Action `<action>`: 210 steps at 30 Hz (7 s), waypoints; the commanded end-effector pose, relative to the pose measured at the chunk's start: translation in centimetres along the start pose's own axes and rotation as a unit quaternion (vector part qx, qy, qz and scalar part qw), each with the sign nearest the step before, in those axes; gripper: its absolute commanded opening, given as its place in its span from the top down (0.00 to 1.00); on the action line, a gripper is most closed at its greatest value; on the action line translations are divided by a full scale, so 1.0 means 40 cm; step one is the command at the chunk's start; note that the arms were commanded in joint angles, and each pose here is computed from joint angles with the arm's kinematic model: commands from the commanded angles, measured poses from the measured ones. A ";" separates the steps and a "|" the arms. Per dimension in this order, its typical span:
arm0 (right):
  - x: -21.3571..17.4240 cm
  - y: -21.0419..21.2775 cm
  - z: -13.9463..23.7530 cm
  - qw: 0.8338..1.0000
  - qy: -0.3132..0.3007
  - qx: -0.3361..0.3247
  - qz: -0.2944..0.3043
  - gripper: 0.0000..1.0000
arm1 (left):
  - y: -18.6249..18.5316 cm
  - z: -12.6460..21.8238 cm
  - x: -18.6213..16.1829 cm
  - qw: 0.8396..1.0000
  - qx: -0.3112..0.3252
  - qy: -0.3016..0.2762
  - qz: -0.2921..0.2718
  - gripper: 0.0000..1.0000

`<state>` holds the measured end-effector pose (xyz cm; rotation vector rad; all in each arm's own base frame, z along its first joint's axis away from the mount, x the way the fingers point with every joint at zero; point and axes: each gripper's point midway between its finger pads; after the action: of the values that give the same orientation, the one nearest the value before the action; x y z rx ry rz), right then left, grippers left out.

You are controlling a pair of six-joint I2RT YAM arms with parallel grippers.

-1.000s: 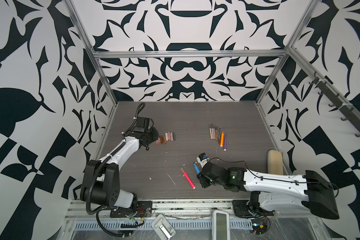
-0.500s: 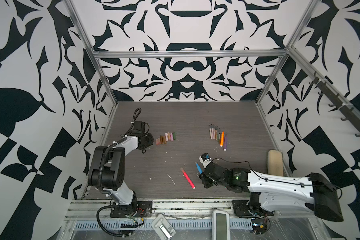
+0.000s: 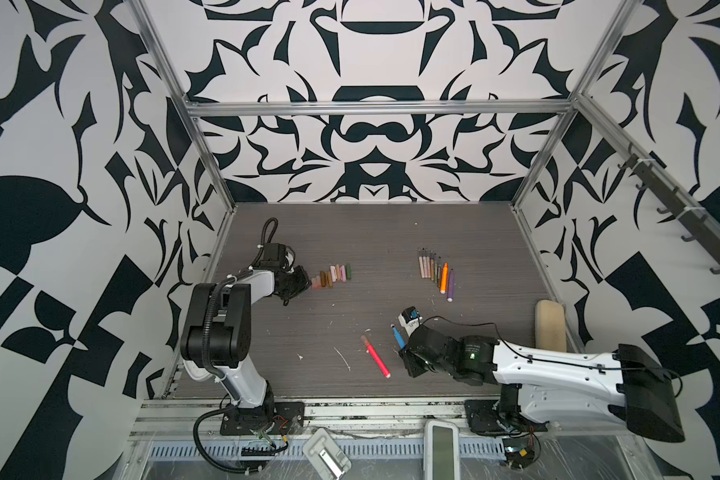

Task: Open the pen caps

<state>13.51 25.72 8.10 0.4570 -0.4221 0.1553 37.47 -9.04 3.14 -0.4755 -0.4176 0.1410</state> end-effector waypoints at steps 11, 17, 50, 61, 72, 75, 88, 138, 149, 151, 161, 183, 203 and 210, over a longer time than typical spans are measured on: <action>0.030 0.019 0.014 1.000 -0.016 0.001 -0.004 1.00 | -0.015 0.006 0.015 1.000 -0.012 -0.001 0.005 0.61; 0.045 0.009 0.020 0.999 -0.032 -0.011 -0.004 1.00 | -0.026 0.018 0.019 1.000 -0.016 -0.006 0.011 0.60; 0.338 -0.538 0.195 0.950 -0.093 -0.109 -0.276 1.00 | -0.021 -0.010 0.031 0.999 -0.032 0.001 0.031 0.58; 0.346 -0.564 0.117 0.949 -0.076 -0.082 -0.295 1.00 | -0.017 0.011 0.023 0.998 -0.037 -0.010 0.049 0.58; 0.404 -0.611 0.057 0.949 -0.077 -0.081 -0.295 1.00 | -0.019 0.151 -0.102 0.994 -0.037 -0.083 0.053 0.58; 0.420 -0.616 0.030 0.948 -0.067 -0.056 -0.306 1.00 | -0.051 0.207 -0.109 0.990 -0.063 -0.126 0.023 0.53; 0.419 -0.633 -0.043 0.944 -0.042 -0.029 -0.325 0.88 | -0.062 0.298 -0.111 0.975 -0.052 -0.212 -0.034 0.46; 0.456 -0.584 0.033 0.942 -0.073 -0.009 -0.327 0.72 | -0.062 0.260 -0.107 0.981 -0.060 -0.182 -0.025 0.47; 0.324 -0.341 0.051 0.978 -0.049 -0.028 -0.200 0.73 | -0.064 0.251 -0.105 0.982 -0.060 -0.177 -0.026 0.47; 0.272 -0.272 0.016 0.985 -0.030 -0.026 -0.169 0.74 | -0.068 0.247 -0.106 0.983 -0.062 -0.173 -0.027 0.47; 0.103 -0.083 -0.109 0.996 0.014 -0.017 -0.089 0.74 | -0.069 0.248 -0.107 0.982 -0.059 -0.176 -0.030 0.47; -0.020 0.089 -0.154 0.999 0.010 -0.034 0.017 0.74 | -0.078 0.238 -0.112 0.984 -0.056 -0.167 -0.039 0.47; -0.005 0.107 -0.122 0.997 -0.023 -0.062 0.034 0.82 | -0.084 0.220 -0.114 0.986 -0.054 -0.150 -0.043 0.46; 0.108 0.135 -0.040 0.994 -0.062 -0.066 0.064 0.81 | -0.221 0.195 -0.161 0.985 -0.087 -0.114 -0.097 0.47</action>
<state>14.97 32.40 8.53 0.3475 -0.5165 0.2073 28.71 -12.14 9.81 -0.5637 -0.6992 0.0438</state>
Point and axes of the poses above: each gripper's point midway between its finger pads, its own z axis back along the fingers, its own y axis along the line the jaws close on, x = y × z, and after that the axes turned 12 degrees about -z, right-handed
